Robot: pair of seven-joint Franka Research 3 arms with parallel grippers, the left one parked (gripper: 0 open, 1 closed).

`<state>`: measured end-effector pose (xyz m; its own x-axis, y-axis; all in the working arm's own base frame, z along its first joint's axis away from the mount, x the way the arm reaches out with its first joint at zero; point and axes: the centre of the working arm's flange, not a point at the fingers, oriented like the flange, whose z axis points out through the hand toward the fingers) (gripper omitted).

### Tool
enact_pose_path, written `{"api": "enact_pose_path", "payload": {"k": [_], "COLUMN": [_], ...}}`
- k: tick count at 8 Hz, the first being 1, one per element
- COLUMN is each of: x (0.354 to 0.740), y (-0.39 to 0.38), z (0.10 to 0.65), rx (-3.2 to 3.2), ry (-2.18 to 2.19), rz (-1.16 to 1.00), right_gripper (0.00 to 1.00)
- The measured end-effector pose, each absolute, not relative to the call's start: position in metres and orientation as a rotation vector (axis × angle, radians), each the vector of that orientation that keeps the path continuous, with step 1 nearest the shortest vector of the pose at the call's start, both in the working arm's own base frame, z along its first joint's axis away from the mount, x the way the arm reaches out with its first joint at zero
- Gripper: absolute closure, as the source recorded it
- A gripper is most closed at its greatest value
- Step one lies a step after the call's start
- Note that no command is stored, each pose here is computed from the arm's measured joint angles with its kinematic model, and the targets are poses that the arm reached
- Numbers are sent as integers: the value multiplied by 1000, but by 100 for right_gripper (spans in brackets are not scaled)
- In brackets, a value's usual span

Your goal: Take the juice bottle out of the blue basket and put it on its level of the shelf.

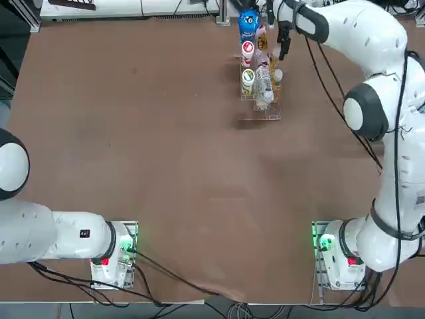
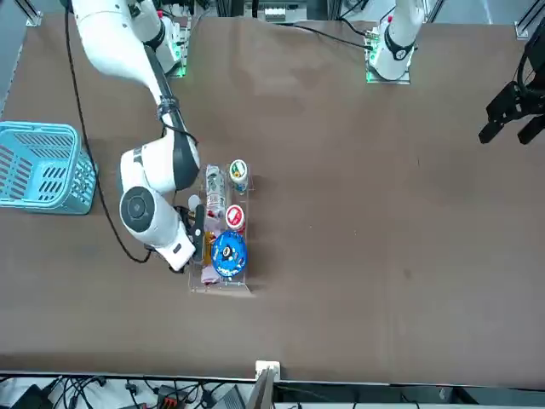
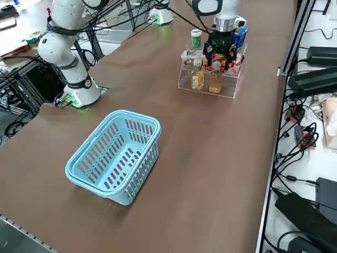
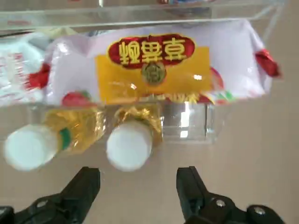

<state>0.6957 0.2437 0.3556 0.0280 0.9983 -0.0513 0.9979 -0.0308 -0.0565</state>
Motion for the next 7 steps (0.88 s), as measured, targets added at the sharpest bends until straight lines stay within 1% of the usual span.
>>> {"api": "enact_pose_path", "payload": {"k": [2, 4, 7], "x": [700, 706, 699], "y": [223, 185, 107], "z": [411, 463, 525], "rx": [-2277, -2347, -2505], "ry": [-2147, -2092, -1739], "rz": [122, 50, -52], "right_gripper": [0, 0, 0]}}
